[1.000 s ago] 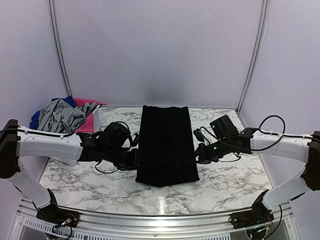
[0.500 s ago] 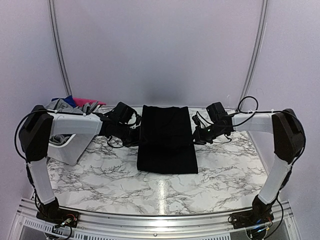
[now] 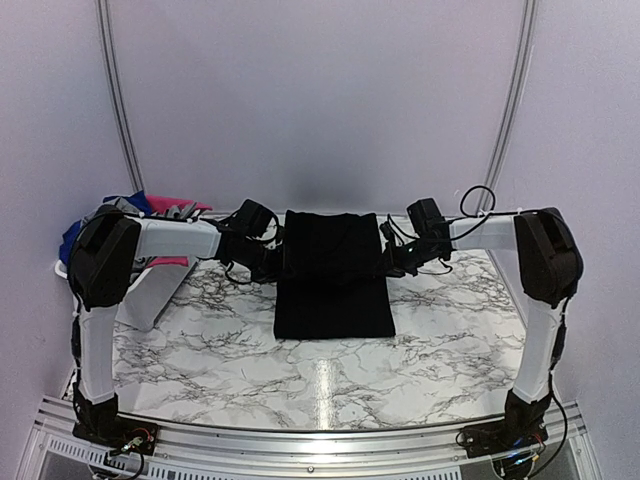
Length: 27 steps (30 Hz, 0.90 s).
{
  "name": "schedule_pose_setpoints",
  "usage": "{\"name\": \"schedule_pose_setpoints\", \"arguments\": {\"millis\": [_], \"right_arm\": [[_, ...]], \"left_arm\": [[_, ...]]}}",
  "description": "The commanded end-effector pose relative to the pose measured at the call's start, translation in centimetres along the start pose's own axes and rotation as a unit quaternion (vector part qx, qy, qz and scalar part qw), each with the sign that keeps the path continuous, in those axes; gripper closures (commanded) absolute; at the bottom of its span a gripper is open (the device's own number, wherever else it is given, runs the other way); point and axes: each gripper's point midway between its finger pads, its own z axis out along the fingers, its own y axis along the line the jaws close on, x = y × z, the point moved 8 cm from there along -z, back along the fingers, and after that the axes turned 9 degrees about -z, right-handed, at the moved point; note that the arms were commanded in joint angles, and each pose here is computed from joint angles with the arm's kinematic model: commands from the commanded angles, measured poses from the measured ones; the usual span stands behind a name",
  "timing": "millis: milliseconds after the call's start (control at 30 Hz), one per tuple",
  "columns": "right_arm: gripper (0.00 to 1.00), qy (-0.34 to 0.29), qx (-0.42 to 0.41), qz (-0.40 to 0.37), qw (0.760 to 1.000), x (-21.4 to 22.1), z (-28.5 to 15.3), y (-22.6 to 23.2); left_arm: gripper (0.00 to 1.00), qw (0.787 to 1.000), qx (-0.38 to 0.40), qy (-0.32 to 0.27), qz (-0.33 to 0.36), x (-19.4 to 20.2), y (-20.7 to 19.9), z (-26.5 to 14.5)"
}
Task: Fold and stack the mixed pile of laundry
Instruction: Fold the rectangle-folded T-shirt at the center of the board.
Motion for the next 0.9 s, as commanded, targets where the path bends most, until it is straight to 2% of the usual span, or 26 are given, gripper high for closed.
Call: {"name": "schedule_pose_setpoints", "arguments": {"millis": [0,267,333,467,533,600,733,867], "right_arm": [[1.0,-0.022,0.0,-0.012,1.0,-1.6,-0.2,-0.7],[1.0,-0.026,0.014,0.005,1.0,-2.0,1.0,-1.9],[0.99,-0.029,0.016,0.008,0.999,-2.3,1.0,-1.9],[0.73,-0.037,0.037,0.004,0.999,-3.5,-0.4,-1.8],[0.55,-0.054,0.053,0.005,0.997,-4.4,-2.4,-1.8],[0.45,-0.076,0.065,-0.001,0.995,-5.2,-4.9,-1.6],[0.44,-0.07,0.049,-0.024,0.996,-4.6,-6.8,0.2],[0.46,-0.047,-0.011,-0.049,0.998,-2.2,-5.4,3.8]], "left_arm": [[1.0,1.0,0.0,0.01,0.003,-0.9,0.7,0.8],[1.0,1.0,-0.003,0.01,-0.001,-1.9,1.5,1.7],[0.95,1.0,-0.006,0.007,0.004,-2.6,1.6,1.7],[0.69,1.0,-0.003,-0.016,0.008,-4.4,1.4,0.1],[0.6,0.999,-0.004,-0.034,0.012,-5.0,1.4,-1.6],[0.52,0.999,-0.012,-0.05,0.017,-5.1,1.6,-3.4],[0.49,0.998,-0.002,-0.04,0.044,-3.1,1.3,-5.7],[0.49,0.997,0.015,0.001,0.079,0.1,0.6,-5.4]]}}
